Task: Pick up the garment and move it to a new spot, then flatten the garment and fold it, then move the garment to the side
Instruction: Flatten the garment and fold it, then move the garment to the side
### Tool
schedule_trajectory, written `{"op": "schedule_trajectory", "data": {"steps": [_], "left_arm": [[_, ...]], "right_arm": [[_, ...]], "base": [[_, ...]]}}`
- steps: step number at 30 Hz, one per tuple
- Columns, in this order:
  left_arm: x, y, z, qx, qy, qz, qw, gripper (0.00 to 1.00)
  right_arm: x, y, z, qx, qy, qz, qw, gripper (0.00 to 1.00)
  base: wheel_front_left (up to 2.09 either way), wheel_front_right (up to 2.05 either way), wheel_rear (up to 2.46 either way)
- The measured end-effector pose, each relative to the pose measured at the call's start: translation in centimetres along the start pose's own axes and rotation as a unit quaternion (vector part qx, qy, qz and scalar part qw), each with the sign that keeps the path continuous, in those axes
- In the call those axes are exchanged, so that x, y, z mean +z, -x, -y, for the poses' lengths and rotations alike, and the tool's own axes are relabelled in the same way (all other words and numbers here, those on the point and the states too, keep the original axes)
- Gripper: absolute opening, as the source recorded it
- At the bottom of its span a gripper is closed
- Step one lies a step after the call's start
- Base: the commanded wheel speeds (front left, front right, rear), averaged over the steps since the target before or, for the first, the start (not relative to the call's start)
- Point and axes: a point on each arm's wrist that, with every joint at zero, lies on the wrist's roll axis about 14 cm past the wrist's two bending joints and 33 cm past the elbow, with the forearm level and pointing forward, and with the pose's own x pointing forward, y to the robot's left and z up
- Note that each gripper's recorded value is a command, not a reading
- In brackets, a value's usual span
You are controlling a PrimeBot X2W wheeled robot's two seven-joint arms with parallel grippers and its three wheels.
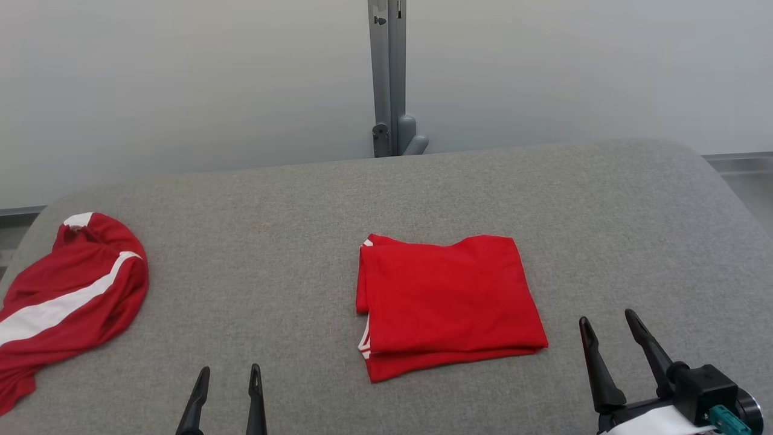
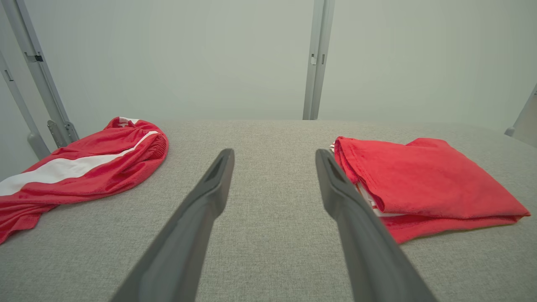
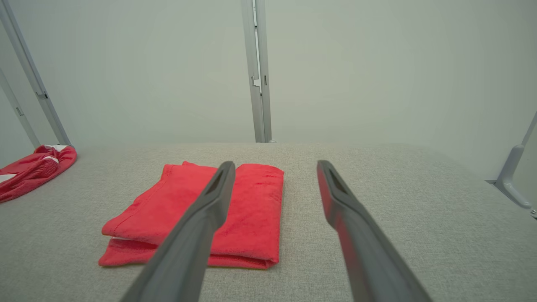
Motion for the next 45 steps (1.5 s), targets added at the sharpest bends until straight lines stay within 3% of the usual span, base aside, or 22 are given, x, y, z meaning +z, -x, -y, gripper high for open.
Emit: {"op": "schedule_trajectory", "data": {"steps": [28,34,45], "left_arm": [[0.0,0.4,0.1,0.0,-0.007,0.0,1.0,1.0],[0.3,-0.1,0.3,-0.002,-0.011,0.004,1.0,1.0],[1.4,-1.6,0.8,-0.003,-0.007,0.021,1.0,1.0]], "right_arm": [[-0.9,-0.2,-1.1,0.011,-0.024,-0.012,1.0,1.0],[-1.8,-1.7,-1.7,0.024,-0.063,-0.025,0.997,1.0],[-6.0,-5.6,1.1,0.006,-0.146,-0.097,0.984,1.0]], "base": [[0.0,0.0,0.0],[0.0,0.0,0.0],[0.0,0.0,0.0]]}}
